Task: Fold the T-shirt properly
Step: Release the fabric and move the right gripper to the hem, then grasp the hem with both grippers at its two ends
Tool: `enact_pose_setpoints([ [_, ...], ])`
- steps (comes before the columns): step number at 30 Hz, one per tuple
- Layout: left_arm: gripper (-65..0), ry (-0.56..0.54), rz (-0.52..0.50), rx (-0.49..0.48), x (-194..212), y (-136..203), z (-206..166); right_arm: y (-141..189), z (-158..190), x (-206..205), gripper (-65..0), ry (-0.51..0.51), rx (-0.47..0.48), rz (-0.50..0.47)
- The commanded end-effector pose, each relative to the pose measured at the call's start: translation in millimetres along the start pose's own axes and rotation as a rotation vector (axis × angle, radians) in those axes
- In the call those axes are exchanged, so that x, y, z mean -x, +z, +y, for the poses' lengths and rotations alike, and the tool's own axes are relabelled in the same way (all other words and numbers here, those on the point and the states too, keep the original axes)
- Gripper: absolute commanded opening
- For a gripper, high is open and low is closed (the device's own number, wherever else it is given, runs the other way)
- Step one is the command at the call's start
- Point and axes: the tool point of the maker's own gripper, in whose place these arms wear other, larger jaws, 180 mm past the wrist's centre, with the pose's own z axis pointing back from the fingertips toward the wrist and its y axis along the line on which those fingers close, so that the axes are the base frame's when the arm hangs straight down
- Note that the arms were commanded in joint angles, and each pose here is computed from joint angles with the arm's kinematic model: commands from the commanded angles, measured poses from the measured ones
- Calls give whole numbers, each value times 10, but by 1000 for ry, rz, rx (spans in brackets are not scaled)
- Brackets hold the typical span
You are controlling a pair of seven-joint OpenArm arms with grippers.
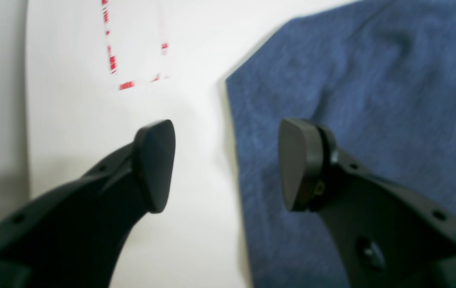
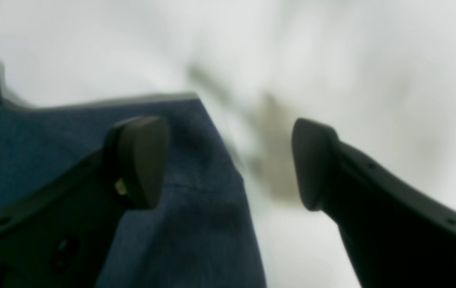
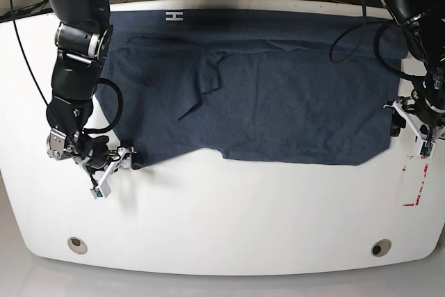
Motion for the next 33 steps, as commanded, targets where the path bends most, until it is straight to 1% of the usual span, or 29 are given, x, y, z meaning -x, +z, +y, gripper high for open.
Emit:
enact_pose_setpoints([
  [1, -268, 24, -58, -30, -146, 19, 115, -20, -33, -202, -184, -21, -15, -63],
  [8, -262, 120, -55, -53, -151, -103, 230, -93, 32, -99, -184, -31, -33, -44],
  [11, -236, 171, -49, -68, -136, -163, 295, -154, 111, 10, -187, -36, -47, -25],
  [12, -226, 196, -57, -83, -149, -177, 336, -175, 144, 35, -198, -39, -54, -21],
  [14, -208, 246, -72, -107, -142, -215, 397, -194, 177, 51, -255, -40, -60, -19],
  [16, -186, 286, -74, -119, -87, -276, 417, -212, 210, 58, -342, -41, -66, -18],
  [18, -167, 330, -82, -131, -58, -345, 462, -212, 210, 58, -444, -41, -66, -18],
  [21, -161, 396, -89, -132, -42, -483, 507, -214, 210, 67, -558, -42, -66, -17],
  [22, -161, 409, -83, -127, -17, -519, 508, -218, 218, 66, -579, -42, -68, -17],
  [24, -163, 437, -69, -124, 44, -595, 560, -218, 218, 66, -614, -42, -68, -17],
  [25, -163, 449, -66, -122, 69, -628, 578, -218, 218, 66, -618, -42, -68, -17],
  [28, -163, 489, -65, -104, 103, -751, 554, -218, 218, 66, -618, -42, -68, -17],
  [33, -164, 477, -58, -50, 66, -963, 365, -218, 218, 66, -620, -42, -68, -17],
])
